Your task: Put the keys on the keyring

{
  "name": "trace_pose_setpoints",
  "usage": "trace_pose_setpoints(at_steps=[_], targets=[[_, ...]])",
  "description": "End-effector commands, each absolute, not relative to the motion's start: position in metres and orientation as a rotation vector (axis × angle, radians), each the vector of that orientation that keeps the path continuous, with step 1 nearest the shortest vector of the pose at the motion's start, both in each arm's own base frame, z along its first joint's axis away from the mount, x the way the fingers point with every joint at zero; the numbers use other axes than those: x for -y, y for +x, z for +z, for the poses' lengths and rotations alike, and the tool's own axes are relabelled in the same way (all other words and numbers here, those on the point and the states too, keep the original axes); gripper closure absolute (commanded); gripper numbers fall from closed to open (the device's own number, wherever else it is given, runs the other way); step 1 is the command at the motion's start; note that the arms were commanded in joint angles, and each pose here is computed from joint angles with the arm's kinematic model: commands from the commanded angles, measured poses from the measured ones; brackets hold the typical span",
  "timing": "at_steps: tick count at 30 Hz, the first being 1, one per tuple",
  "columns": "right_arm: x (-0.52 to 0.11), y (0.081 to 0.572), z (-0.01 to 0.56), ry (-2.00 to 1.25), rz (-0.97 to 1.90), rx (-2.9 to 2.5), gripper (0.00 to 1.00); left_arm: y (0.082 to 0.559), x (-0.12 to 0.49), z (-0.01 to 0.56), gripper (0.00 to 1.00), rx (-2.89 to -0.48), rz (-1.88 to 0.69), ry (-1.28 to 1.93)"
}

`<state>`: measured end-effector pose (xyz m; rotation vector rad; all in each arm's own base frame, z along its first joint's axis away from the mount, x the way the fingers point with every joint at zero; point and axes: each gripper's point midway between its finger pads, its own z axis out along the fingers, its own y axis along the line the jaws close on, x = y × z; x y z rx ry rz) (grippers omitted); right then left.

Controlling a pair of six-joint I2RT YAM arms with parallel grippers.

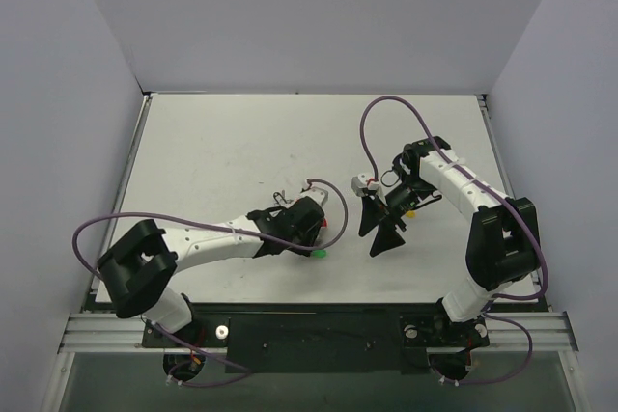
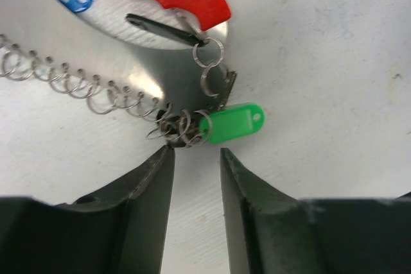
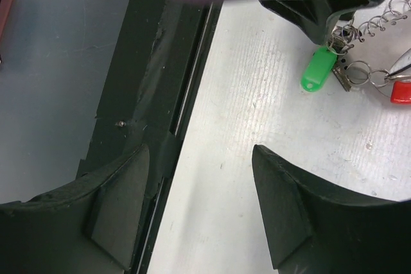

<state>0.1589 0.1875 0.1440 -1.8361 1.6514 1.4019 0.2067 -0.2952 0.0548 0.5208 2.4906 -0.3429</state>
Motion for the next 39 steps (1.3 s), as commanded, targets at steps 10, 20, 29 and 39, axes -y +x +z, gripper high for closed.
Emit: trace_pose_setpoints(at_steps=[10, 20, 29, 39], targets=[[-0.202, 0.134, 0.150, -1.822, 1.539, -1.910, 0.46, 0.274, 0.191, 0.131, 0.05, -2.107, -0.745, -0.264], [-0.212, 0.182, 0.124, -1.586, 1.124, -2.363, 0.46, 0.294, 0.181, 0.112, 0.21, -2.168, -0.892, -0.374], [-0.212, 0.183, 0.127, -1.541, 1.168, -2.352, 0.47, 0.314, 0.206, 0.078, 0.49, -2.226, -1.048, -0.413], [-0.213, 0.180, 0.127, -1.547, 1.186, -2.341, 0.47, 0.332, 0.194, 0.057, 0.53, -2.262, -0.951, -0.485]])
